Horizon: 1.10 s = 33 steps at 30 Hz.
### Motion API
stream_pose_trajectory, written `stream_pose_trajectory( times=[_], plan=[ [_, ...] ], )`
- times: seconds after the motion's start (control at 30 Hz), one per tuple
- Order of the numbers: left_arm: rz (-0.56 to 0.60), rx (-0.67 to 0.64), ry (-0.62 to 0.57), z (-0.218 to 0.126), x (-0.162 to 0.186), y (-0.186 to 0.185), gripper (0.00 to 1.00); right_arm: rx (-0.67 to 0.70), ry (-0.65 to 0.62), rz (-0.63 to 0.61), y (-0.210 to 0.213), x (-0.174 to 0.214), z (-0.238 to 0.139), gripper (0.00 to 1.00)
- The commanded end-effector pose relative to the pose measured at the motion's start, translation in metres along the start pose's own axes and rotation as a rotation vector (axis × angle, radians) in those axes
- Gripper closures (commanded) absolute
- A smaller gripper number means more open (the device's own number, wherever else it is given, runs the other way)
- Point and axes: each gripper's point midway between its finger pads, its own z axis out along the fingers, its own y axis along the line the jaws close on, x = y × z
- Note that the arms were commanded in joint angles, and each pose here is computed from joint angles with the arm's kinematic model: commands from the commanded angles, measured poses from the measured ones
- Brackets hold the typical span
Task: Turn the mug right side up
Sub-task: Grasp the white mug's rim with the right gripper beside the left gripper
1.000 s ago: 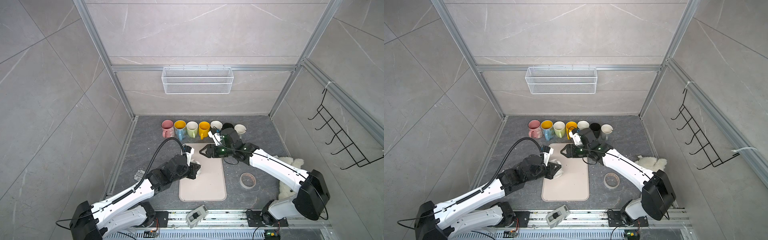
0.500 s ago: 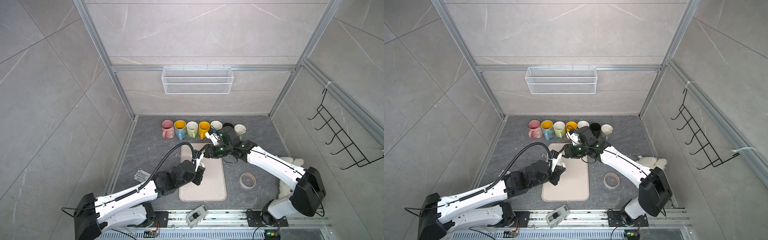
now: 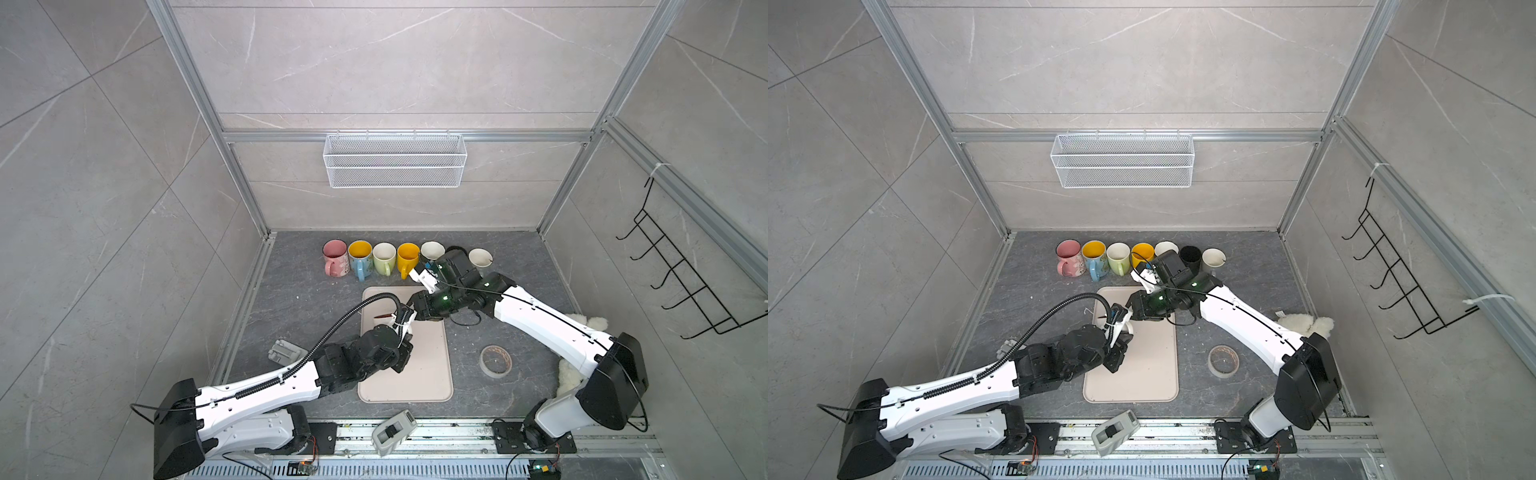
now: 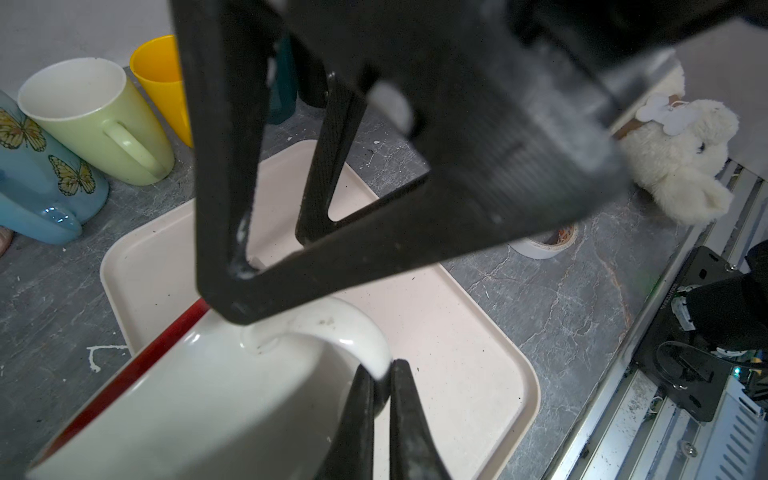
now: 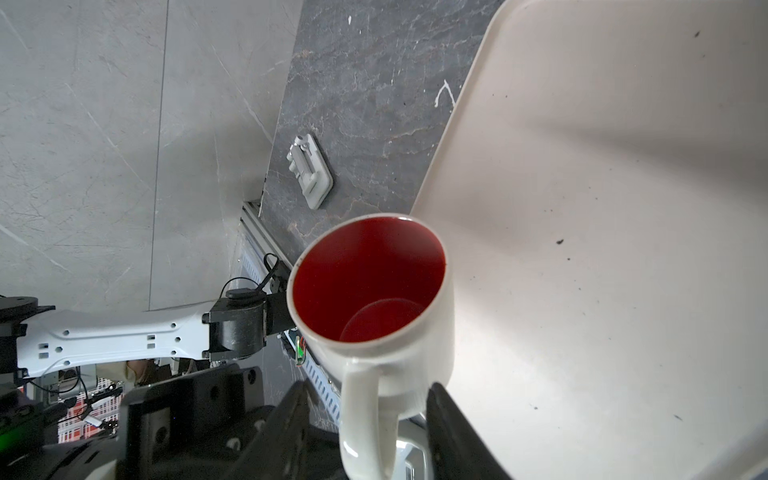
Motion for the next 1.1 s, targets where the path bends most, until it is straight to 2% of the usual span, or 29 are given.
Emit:
stream_pose_trajectory(
  times=[0.0,0.23,0.5,0.8,0.93,1.07],
  plan=[
    [0.058,-0.027,-0.144,-0.014,-0.049,-0.003,1.00,0.007,0.063,0.003,-0.002,0.008,0.001,0.52],
    [0.135,-0.056,-0.138,-0.012,-0.049,-0.005,1.00,0.011,0.106,0.013,-0.001,0.014,0.000,0.54],
    [0.182,-0.056,-0.140,-0.012,-0.048,-0.012,1.00,0.011,0.151,0.038,-0.007,0.020,0.007,0.63],
    [0.215,-0.097,-0.154,-0.016,-0.051,-0.009,1.00,-0.018,0.193,0.075,-0.007,0.026,0.016,0.80],
    [0.226,-0.111,-0.159,-0.018,-0.052,-0.006,1.00,-0.012,0.214,0.089,-0.010,0.031,0.018,0.99],
    [0.230,-0.127,-0.160,-0.019,-0.051,-0.003,1.00,-0.015,0.222,0.092,-0.009,0.034,0.018,1.00]
  ],
)
